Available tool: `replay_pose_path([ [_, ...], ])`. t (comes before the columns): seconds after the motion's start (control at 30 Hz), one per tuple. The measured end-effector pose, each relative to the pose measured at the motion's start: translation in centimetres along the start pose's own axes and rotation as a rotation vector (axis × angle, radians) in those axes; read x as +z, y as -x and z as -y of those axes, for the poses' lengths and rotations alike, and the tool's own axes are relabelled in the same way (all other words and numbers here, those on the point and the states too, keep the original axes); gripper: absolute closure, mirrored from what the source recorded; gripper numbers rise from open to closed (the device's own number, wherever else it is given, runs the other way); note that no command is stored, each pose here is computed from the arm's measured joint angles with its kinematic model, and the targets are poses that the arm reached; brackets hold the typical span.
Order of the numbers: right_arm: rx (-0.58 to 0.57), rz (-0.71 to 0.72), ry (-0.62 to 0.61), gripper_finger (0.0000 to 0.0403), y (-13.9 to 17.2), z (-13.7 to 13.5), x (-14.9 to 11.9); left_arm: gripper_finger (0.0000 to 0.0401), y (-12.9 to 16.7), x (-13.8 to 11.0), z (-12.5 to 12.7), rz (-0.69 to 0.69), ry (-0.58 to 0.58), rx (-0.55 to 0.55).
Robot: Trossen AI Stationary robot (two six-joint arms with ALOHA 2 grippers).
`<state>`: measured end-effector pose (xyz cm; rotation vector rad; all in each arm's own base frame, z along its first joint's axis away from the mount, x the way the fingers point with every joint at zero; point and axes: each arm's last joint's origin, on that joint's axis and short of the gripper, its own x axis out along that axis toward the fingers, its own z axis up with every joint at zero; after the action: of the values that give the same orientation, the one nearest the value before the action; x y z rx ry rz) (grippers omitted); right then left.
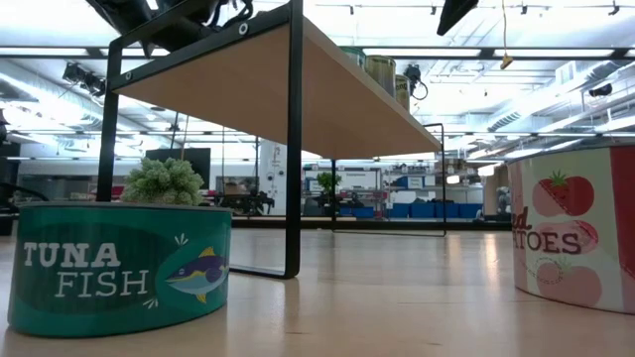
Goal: Pick and place cans onto a shelf
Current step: Adjust the cans on the shelf
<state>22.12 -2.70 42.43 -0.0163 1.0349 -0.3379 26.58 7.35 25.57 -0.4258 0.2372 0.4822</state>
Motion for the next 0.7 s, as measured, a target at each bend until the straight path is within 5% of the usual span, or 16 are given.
replay_pose_path([
  [0.43,0.023,0.016,-0.005,0.014,0.3,-1.0,0.0,0.0269,-1.0,1.0,-1.6,0.099,0.038,0.173],
  [0.7,0.03,0.047,0.0,0.014,0.4,-1.4,0.3,0.0287,-4.0,6.7,-2.7,-0.089,0.043,0.235],
])
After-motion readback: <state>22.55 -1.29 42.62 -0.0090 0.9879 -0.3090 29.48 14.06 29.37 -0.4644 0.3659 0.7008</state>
